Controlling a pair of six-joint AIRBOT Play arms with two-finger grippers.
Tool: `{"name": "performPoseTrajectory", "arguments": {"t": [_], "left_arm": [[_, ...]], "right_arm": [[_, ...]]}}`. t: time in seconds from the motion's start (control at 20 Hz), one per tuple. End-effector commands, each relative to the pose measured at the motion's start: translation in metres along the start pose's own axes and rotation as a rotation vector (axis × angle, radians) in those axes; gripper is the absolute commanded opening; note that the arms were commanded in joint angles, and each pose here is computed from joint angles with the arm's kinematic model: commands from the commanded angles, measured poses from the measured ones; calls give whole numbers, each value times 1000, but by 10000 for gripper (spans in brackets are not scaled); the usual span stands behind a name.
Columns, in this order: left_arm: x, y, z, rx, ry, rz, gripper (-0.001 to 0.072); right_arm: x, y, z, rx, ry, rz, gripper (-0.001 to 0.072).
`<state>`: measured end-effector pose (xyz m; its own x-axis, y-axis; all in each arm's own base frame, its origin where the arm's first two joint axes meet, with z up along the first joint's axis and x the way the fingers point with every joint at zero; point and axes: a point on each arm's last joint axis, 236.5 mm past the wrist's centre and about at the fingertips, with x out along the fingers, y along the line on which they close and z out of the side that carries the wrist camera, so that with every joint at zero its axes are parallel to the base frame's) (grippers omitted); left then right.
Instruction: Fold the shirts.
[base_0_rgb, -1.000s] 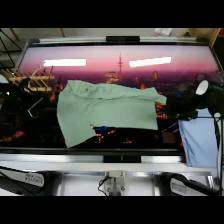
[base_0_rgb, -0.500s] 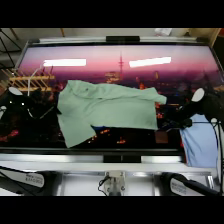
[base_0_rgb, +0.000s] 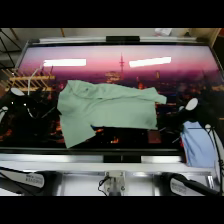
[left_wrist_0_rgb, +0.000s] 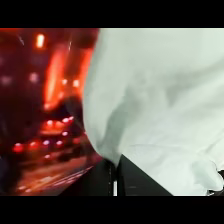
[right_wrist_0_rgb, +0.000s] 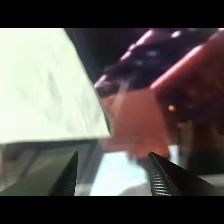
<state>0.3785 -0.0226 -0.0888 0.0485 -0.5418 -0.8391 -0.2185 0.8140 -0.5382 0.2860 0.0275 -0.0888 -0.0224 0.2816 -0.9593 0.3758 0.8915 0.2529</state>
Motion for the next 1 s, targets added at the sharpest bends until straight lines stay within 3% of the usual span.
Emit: {"name": "performPoseTrajectory", "arguments": {"t": [0.0,0.3,0.35,0.55,0.65,0.75,0.85,0.95], "left_arm": [[-7,-5,0,38,-15,0,34],[-18,-11,2,60,-43,2,34],[-19,-12,2,62,-48,3,34],[-32,-22,8,88,-66,-3,33],[-63,-41,25,147,-149,4,32],[-129,-80,55,259,-342,22,31],[-229,-155,73,420,-621,-11,31],[-351,-252,47,601,-950,-103,32]], "right_arm": [[20,6,13,49,-69,58,547],[36,34,34,94,-119,169,545],[37,39,35,76,-132,166,509],[37,54,25,0,-100,170,70],[14,65,28,-99,-116,186,70],[-51,94,51,-257,-284,225,70],[-172,137,77,-424,-618,277,70],[-335,168,68,-551,-1065,296,70]]}}
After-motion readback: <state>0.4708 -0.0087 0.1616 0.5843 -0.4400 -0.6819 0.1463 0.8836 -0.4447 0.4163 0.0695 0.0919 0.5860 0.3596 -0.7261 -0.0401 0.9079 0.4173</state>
